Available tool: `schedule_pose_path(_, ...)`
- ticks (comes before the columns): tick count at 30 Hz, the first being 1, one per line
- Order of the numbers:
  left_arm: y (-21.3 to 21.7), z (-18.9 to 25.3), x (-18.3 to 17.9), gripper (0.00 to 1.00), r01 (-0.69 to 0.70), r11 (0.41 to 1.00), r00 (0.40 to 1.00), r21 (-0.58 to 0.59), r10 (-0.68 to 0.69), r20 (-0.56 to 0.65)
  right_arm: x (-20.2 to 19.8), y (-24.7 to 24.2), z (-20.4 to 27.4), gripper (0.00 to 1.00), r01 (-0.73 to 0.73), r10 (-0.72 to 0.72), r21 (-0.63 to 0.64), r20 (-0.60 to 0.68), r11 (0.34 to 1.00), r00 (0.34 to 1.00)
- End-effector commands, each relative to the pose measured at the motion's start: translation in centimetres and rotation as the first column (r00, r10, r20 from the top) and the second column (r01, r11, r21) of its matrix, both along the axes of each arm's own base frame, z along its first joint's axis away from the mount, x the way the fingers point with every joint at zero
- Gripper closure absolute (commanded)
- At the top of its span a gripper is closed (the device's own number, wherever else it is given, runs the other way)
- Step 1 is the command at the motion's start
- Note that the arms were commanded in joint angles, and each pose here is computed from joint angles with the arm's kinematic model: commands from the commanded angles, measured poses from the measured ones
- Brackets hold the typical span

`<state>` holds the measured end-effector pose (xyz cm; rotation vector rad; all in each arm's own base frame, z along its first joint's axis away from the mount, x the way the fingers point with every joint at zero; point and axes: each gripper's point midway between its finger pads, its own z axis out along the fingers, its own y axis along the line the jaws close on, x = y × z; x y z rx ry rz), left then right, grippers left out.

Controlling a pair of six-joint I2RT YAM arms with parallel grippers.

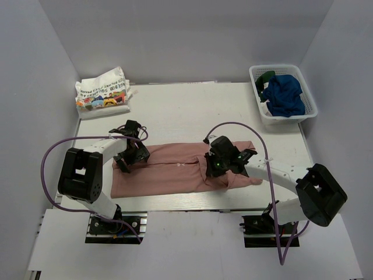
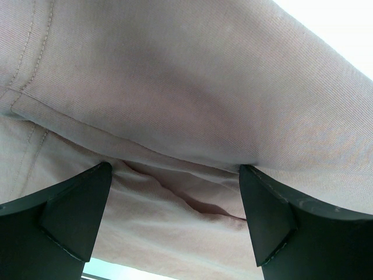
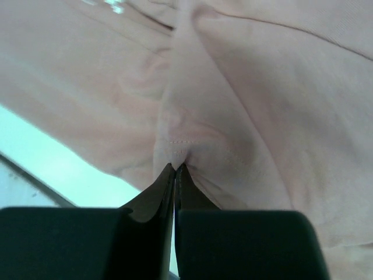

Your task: Fold and stack the t-shirts

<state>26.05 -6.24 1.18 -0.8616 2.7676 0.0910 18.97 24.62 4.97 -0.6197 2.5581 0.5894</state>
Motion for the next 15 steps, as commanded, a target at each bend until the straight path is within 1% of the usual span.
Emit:
schedule_pose_path(1,1.0,-2.7,-1.3,0.0,0.004,0.999,0.999,0.051,-0.001,-0.054,-0.7,2.1,2.5,1.0,-0.108,0.107,0.096,0.015,0.99,0.994)
schedule_pose_path(3,1.1,-2.9,-1.7,0.0,0.004,0.999,0.998,0.053,-0.001,-0.063,-0.7,3.2,2.9,1.0,-0.137,0.134,0.139,0.029,0.981,0.991)
schedule_pose_path(4,0.9,-2.9,-1.7,0.0,0.005,0.999,0.998,0.044,-0.003,-0.065,-1.3,4.0,3.3,1.0,-0.163,0.163,0.176,0.015,0.971,0.987)
schedule_pose_path(7,0.9,-2.9,-1.7,0.0,0.005,0.999,0.998,0.044,-0.003,-0.065,-1.9,4.9,3.3,1.0,-0.186,0.192,0.221,-0.008,0.957,0.981)
schedule_pose_path(15,0.8,-3.3,-2.0,0.0,0.007,0.999,0.997,0.038,-0.004,-0.076,-2.3,7.2,3.6,1.0,-0.218,0.232,0.298,-0.013,0.929,0.973)
